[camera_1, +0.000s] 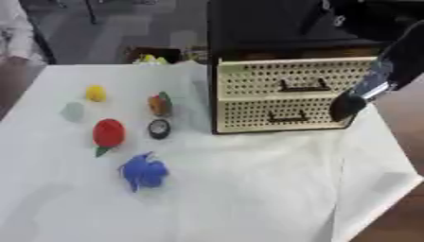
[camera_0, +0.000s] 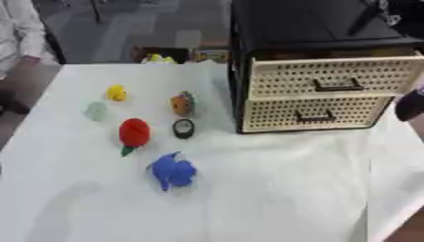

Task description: Pick up objects from table and place into drawer.

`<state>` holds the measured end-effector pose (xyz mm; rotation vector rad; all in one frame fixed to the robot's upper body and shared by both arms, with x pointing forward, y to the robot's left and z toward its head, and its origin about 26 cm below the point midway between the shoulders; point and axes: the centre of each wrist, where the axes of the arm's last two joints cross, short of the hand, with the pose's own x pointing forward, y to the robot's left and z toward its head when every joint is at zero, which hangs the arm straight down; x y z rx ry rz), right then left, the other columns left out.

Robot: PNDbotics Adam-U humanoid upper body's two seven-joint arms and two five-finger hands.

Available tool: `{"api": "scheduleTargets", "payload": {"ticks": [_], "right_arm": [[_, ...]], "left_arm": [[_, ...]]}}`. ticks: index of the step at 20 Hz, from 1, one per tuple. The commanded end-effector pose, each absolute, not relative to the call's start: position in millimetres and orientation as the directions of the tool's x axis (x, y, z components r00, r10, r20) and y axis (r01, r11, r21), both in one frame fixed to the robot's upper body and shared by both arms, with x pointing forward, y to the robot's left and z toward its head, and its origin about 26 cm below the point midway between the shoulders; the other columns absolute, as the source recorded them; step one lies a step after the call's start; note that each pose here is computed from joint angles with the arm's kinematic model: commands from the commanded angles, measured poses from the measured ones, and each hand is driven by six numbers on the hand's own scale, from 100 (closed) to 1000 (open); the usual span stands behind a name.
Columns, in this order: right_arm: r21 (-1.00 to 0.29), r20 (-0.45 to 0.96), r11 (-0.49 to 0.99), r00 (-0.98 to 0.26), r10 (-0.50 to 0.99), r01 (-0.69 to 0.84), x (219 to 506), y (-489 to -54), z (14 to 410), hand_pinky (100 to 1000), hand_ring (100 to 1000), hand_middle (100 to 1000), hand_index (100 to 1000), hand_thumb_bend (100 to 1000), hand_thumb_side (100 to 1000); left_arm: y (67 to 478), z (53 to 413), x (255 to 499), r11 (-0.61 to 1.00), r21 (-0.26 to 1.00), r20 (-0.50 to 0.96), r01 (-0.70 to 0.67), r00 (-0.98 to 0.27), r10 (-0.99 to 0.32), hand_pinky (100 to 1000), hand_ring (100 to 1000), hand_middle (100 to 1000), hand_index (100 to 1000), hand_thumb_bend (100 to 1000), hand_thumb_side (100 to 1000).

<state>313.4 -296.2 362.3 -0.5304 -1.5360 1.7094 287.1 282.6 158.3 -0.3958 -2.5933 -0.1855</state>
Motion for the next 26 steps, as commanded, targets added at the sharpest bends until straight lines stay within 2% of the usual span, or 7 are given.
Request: {"api": "scheduleTargets", "payload": {"ticks": [1, 7, 26], "right_arm": [[-0.957, 0.176, -0.003, -0.592, 0.786, -0.289, 317, -300, 370, 100, 100, 100, 807, 986, 530], [-0.935, 0.209, -0.004, -0.562, 0.801, -0.354, 326, -300, 365, 100, 100, 100, 817, 961, 577], [-0.903, 0.218, -0.012, -0.484, 0.848, -0.429, 335, -307, 348, 100, 100, 100, 820, 950, 500]], "left_arm": [[284, 168, 286, 0.944, 0.089, 0.485, 0.317, -0.842, 0.237, 536, 630, 649, 837, 100, 861], [284, 167, 286, 0.944, 0.088, 0.487, 0.318, -0.841, 0.237, 536, 630, 648, 835, 100, 862], [283, 167, 286, 0.943, 0.087, 0.486, 0.321, -0.840, 0.241, 536, 631, 649, 835, 100, 865]]}}
